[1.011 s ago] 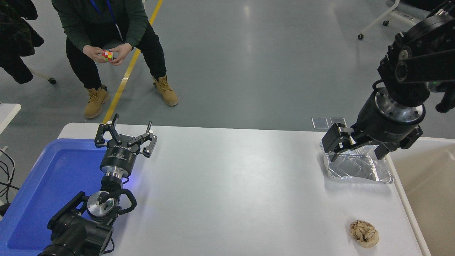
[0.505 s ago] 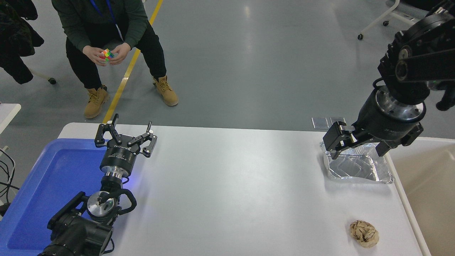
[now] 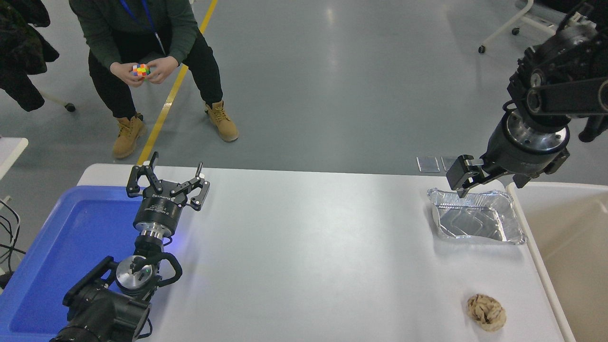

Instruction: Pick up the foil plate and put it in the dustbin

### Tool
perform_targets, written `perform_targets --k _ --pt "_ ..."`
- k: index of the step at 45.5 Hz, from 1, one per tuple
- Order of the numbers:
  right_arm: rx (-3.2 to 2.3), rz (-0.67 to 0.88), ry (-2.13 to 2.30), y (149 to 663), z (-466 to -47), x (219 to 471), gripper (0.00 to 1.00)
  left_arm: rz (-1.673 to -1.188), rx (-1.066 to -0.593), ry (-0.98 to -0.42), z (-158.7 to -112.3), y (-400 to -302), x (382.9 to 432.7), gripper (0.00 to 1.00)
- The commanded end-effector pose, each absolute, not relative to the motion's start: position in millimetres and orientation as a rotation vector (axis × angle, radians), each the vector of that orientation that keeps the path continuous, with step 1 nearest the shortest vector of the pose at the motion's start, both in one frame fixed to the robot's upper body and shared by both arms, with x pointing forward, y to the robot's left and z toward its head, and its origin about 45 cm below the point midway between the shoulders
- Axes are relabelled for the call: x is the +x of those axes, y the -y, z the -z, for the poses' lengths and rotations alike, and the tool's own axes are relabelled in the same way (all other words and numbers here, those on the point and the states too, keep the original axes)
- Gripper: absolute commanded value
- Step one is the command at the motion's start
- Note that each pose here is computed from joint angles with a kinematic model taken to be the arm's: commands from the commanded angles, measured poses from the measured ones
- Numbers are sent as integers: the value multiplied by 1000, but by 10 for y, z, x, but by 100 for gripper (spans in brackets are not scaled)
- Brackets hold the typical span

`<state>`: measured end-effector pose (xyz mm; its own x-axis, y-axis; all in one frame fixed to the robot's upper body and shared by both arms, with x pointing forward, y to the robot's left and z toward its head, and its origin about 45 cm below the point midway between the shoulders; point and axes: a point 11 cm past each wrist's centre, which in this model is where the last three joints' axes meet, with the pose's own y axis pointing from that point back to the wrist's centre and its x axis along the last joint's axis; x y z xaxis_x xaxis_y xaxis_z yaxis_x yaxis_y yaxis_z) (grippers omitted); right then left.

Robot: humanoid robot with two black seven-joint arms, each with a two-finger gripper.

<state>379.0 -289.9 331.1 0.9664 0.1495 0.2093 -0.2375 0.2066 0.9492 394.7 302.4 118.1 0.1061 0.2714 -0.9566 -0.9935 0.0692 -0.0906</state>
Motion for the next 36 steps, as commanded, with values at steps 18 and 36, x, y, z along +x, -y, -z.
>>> perform_targets --k 18,36 --pt "1188 -393 221 3768 -2081 4541 100 -1213 -1011 -958 -1186 -3024 3950 99" --pt "1037 -427 292 4388 -1497 4372 100 -1213 -1011 -958 -1186 -3024 3950 99"
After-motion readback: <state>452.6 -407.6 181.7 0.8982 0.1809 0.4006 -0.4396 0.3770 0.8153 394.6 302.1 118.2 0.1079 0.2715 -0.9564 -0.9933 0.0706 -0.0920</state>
